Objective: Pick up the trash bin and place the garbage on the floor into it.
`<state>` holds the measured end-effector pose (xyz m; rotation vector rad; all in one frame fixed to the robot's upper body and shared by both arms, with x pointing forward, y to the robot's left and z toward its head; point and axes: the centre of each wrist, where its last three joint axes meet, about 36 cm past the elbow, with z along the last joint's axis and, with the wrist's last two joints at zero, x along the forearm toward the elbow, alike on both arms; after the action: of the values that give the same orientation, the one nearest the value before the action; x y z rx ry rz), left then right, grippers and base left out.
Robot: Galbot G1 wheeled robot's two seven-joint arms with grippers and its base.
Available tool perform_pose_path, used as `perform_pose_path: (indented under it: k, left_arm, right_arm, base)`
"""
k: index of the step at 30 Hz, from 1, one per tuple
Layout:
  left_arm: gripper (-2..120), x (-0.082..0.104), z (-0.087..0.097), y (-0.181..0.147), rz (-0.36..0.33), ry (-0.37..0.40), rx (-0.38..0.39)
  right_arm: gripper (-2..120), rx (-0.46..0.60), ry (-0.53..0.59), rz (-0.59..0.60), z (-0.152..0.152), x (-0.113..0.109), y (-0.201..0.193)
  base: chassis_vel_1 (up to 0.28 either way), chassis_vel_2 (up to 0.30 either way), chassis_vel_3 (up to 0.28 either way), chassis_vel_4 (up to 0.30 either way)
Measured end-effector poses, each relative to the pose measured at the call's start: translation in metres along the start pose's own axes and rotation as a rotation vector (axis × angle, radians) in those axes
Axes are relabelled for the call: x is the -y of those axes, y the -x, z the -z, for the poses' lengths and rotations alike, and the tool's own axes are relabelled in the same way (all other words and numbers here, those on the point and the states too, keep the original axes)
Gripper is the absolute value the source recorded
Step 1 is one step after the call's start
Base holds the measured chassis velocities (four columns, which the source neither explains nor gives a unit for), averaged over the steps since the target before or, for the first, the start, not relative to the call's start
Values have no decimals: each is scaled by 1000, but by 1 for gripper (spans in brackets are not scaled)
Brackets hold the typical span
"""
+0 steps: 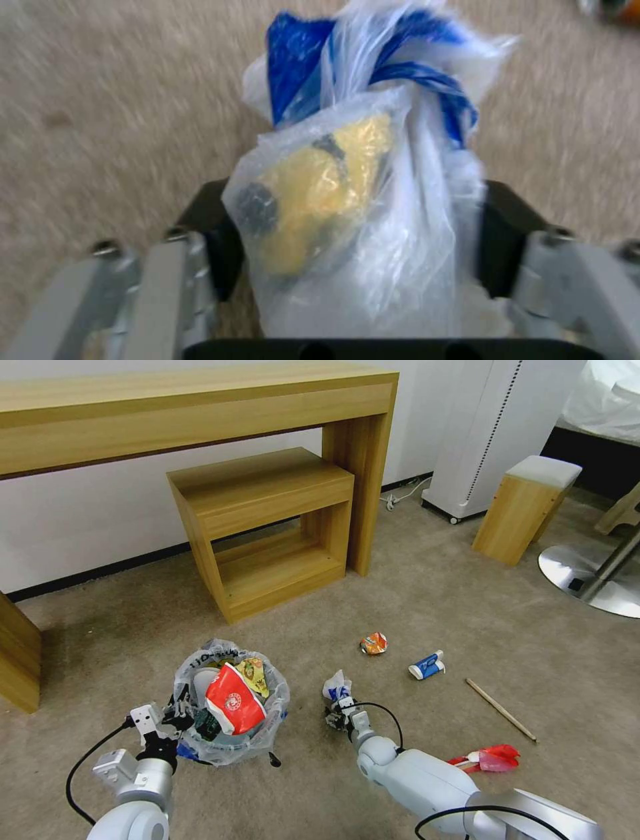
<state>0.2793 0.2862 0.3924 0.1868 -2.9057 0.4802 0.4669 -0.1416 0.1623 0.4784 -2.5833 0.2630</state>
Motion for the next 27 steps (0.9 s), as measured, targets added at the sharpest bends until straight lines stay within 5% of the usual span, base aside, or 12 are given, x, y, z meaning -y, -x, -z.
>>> perform_pose_path:
  k: [2, 3, 5, 9, 14, 18, 27]
  left_arm:
    - [3, -1, -1, 1, 3, 1, -3]
    - [3, -4, -2, 2, 10, 4, -5]
    - [3, -7, -2, 3, 17, 8, -5]
    - [3, -10, -3, 7, 24, 7, -6]
    - [3, -9, -7, 11, 27, 3, -12]
    - [3, -6, -9, 11, 25, -1, -15]
    - [3, 7, -5, 4, 3, -5, -12]
  right_arm:
    - [54, 49, 14, 28, 4, 7, -5]
    - [38, 146, 46, 88, 10, 31, -19]
    - [28, 266, 42, 166, 13, 63, -39]
    - [15, 437, 22, 317, 30, 88, -70]
    - [0, 610, 31, 479, 68, 92, -109]
    - [0, 708, -6, 569, 103, 93, -133]
    - [0, 754, -27, 730, 150, 61, -140]
  base:
    - [0, 0, 0, 0]
    - [0, 0, 0, 0]
    - [0, 0, 0, 0]
    - [0, 0, 0, 0]
    - [0, 0, 0, 0]
    - [0, 0, 0, 0]
    - [0, 0, 0, 0]
